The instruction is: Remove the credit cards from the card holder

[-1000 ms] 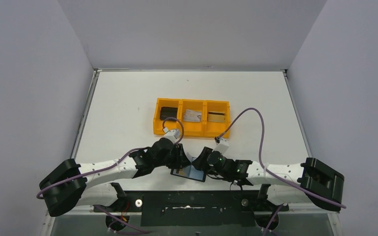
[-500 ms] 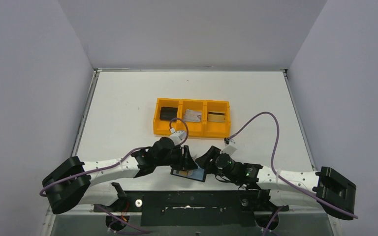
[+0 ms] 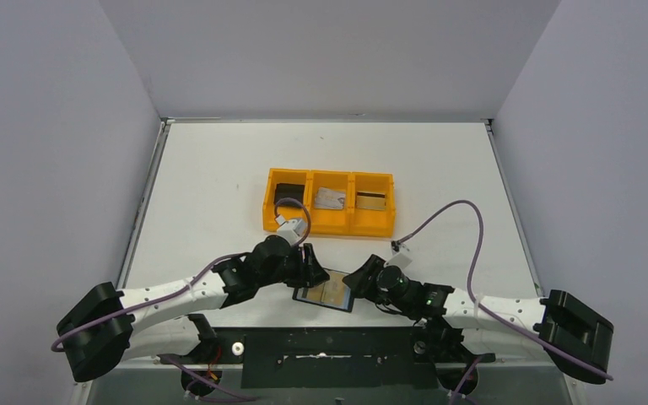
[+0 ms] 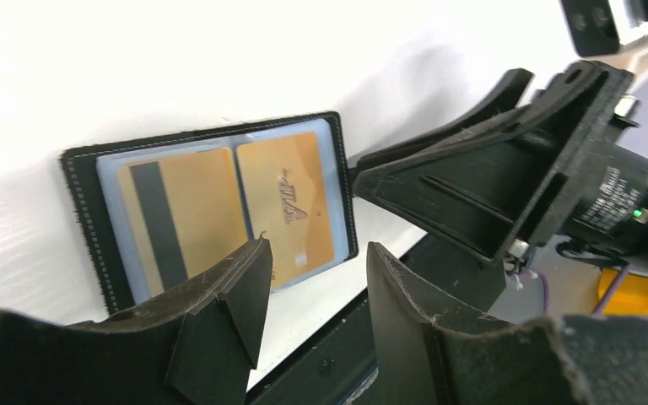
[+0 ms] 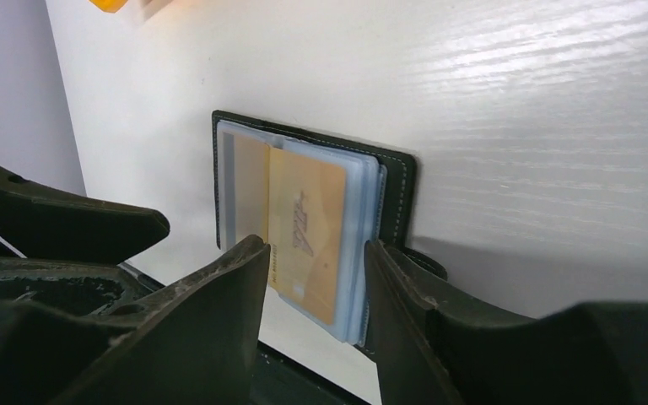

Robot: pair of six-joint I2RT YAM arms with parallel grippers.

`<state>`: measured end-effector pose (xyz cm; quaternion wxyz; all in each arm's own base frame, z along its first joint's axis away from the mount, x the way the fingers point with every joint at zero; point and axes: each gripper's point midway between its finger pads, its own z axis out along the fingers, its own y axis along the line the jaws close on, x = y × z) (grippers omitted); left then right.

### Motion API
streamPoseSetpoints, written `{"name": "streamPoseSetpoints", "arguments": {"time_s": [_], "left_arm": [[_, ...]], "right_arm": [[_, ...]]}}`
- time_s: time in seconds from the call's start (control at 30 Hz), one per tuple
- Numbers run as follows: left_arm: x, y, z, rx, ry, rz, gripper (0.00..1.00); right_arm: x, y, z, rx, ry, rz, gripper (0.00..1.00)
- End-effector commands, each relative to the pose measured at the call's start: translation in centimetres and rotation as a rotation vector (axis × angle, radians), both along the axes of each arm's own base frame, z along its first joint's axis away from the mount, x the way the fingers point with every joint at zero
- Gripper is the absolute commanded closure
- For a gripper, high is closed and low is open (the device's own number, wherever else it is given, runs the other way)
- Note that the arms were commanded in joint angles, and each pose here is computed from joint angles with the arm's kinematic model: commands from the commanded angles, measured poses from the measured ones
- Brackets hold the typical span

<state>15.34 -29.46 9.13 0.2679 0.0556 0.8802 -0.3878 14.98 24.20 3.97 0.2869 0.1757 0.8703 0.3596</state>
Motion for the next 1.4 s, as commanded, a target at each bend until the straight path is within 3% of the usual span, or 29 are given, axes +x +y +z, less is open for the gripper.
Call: {"name": "streamPoseSetpoints", "arguments": {"time_s": [0.0, 0.17, 0.43, 0.63, 0.93, 1.37], "left_arm": [[0.9, 1.1, -0.3, 0.033, -0.013, 0.055, 0.55], [1.0, 0.7, -0.8, 0.043, 0.001, 0.047, 0.55], [1.2, 0.2, -0.8, 0.027, 0.006, 0.034, 0.54], [1.0, -0.6, -1.1, 0.005, 0.020, -0.002, 0.54], [1.3, -0.9, -2.0, 0.036, 0.040, 0.001, 0.54], [1.1, -0.9, -3.3, 0.016, 0.100, 0.046, 0.64]], "right_arm": [[1.5, 1.1, 2.1, -0.055, -0.045, 0.007, 0.56], [1.9, 1.8, 2.3, -0.152, -0.056, 0.043, 0.68], [1.3, 1.1, -0.6, -0.264, 0.051, 0.024, 0.68], [0.5, 1.3, -2.8, -0.235, 0.090, 0.052, 0.69], [0.4, 0.0, -4.5, -0.323, 0.109, 0.039, 0.92], [0.4, -0.1, -5.1, -0.324, 0.112, 0.036, 0.95]]}}
